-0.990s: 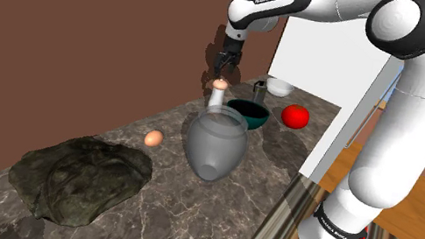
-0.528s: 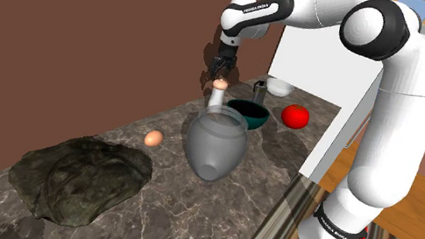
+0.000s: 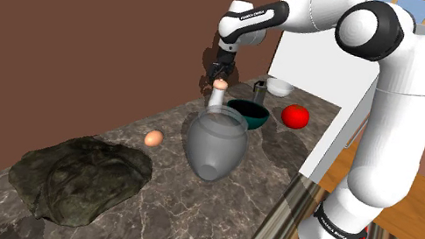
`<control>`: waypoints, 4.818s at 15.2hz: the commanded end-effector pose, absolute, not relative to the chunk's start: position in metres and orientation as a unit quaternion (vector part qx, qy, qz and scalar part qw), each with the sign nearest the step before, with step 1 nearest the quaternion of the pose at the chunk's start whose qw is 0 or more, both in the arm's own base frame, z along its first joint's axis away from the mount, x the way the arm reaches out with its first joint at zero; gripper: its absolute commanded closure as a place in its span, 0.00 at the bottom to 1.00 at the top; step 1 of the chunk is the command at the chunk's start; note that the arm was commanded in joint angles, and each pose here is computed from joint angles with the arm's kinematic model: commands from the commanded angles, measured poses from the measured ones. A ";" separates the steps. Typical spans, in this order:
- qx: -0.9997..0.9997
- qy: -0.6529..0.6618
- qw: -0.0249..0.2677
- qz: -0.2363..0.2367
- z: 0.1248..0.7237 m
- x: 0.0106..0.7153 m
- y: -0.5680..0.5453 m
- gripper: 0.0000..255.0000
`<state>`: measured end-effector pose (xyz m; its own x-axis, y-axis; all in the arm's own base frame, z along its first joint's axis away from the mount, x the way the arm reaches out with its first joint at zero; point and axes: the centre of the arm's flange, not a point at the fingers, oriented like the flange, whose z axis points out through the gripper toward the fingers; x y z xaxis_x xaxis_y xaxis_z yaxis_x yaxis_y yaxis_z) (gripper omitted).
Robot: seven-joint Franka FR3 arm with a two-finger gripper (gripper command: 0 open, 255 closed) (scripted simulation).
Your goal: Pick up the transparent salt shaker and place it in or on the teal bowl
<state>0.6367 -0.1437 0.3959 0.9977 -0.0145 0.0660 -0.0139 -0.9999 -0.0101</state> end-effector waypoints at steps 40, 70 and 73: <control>-0.999 0.007 0.005 -0.033 0.538 0.637 -0.144 1.00; -0.999 0.007 0.005 -0.033 0.580 0.492 -0.207 1.00; -0.999 0.007 0.005 -0.033 0.564 0.492 -0.207 1.00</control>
